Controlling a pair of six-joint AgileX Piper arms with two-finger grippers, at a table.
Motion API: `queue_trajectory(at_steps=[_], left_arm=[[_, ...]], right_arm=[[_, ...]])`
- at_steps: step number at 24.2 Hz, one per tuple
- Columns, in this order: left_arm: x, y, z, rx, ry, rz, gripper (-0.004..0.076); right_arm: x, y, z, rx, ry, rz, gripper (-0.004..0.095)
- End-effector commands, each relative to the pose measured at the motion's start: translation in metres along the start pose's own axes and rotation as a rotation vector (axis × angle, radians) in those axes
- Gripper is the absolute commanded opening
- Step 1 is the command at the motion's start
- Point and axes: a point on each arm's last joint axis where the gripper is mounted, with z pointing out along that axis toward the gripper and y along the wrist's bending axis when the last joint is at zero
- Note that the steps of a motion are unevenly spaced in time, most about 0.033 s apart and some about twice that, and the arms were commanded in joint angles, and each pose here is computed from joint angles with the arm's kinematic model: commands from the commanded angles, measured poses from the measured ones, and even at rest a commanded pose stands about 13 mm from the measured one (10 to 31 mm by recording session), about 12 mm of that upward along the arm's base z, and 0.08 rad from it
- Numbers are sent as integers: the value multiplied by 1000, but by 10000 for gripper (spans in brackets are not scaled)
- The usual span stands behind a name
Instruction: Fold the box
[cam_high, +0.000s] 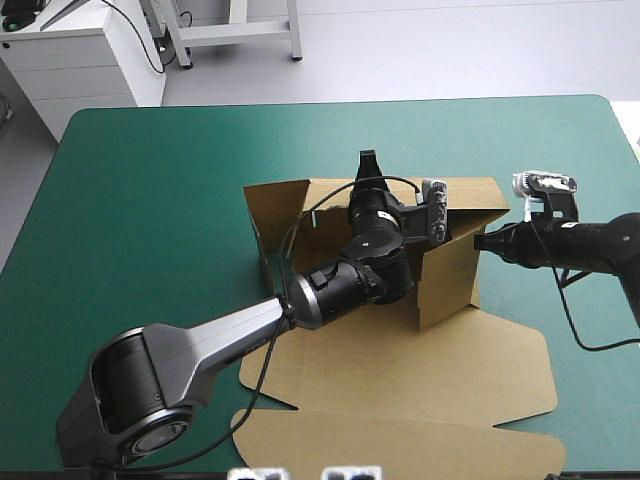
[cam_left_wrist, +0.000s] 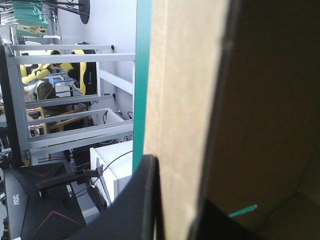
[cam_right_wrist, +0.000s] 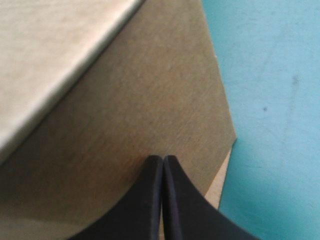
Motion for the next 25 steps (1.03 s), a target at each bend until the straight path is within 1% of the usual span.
queue_trajectory(at_steps=[1, 2, 7, 12, 15, 21, 25], left_arm=[[-1, 16, -22, 0, -76, -88, -8], [-1, 15, -22, 2, -79, -89, -8], [-2, 15, -23, 7, -88, -93, -8], [-3, 14, -23, 18, -100, -101, -8], [-3, 13, -23, 28, -102, -107, -8], [-3, 13, -23, 33, -103, -110, -8], [-3, 13, -23, 33, -103, -110, -8]], right_arm=[[0, 14, -5, -110, -108, -19, -20], [5, 14, 0, -137, -138, -25, -20], [13, 15, 6, -186, -179, -34, -20], [13, 12, 10, -176, -176, -62, -20], [14, 10, 14, -180, -162, -48, -20], [12, 10, 17, -203, -180, -40, -20], [14, 11, 16, -211, -152, -18, -20]])
